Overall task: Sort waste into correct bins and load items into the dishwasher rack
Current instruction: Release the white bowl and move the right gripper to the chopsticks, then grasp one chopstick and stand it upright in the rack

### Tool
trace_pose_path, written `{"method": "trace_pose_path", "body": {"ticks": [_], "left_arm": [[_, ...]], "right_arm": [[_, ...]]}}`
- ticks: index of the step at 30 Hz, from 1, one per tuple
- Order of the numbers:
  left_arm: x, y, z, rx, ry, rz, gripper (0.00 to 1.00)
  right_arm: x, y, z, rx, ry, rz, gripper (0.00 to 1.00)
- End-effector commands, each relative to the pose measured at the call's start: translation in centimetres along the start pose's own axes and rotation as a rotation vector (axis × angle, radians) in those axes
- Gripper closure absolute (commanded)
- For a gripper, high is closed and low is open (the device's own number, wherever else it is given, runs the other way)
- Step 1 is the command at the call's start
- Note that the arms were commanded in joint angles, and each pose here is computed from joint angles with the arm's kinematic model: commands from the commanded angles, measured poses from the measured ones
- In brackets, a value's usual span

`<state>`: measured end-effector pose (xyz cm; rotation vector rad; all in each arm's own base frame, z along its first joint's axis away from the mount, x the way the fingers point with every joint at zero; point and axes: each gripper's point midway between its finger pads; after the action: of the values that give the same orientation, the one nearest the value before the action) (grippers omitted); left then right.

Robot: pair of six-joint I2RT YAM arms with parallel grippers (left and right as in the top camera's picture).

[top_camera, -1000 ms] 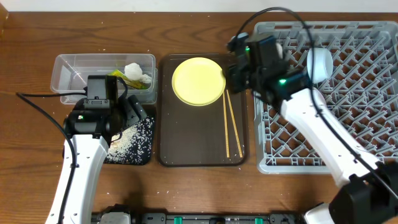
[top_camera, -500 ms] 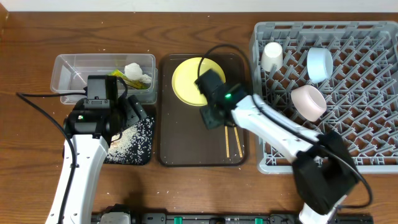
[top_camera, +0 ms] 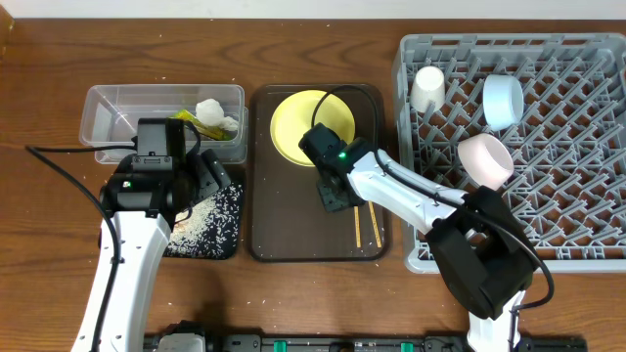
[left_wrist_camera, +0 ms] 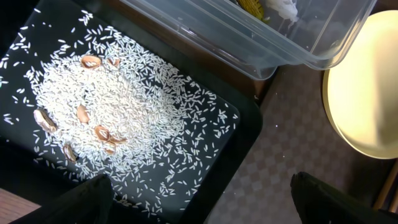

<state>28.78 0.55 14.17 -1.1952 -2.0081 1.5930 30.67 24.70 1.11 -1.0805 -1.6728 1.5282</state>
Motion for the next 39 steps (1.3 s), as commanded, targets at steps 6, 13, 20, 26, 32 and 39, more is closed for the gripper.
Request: {"method": "trace_pose_path", "body": {"ticks": [6, 13, 20, 26, 32, 39], "left_arm": [[0.0, -0.2, -0.4, -0.010, -0.003, -0.005, 0.06], [0.0, -0.2, -0.4, -0.010, -0.003, -0.005, 0.06], [0.0, -0.2, -0.4, -0.010, -0.003, -0.004, 0.06], [0.0, -0.2, -0.4, -0.010, -0.003, -0.005, 0.06], [0.0, -0.2, -0.4, -0.010, -0.003, -0.005, 0.06], [0.0, -0.2, -0.4, -0.010, -0.003, -0.005, 0.06]], "right_arm": [[-1.8, -1.2, -0.4, -0.034, 0.120, 0.068, 0.69], [-2.7, -0.5, 0.0, -0.018, 0.202, 0.063, 0.76], [-1.6, 0.4, -0.1, -0.021, 0.223, -0.035, 0.84], [-1.7, 0.8, 0.0, -0.024, 0.224, -0.036, 0.81], [-1.7, 0.7, 0.0, -0.024, 0.232, -0.036, 0.99], [-2.9, -4.0, -2.1, -0.120, 0.256, -0.051, 0.99]]}}
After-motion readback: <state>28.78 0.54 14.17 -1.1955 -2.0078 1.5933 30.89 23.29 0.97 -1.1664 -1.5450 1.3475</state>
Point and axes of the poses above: each gripper's point midway between its finger pads, its own y axis out along the fingers, its own x axis along the line the jaws close on, z = x × y, and after that the axes turned 10 degrees about -y, right-handed
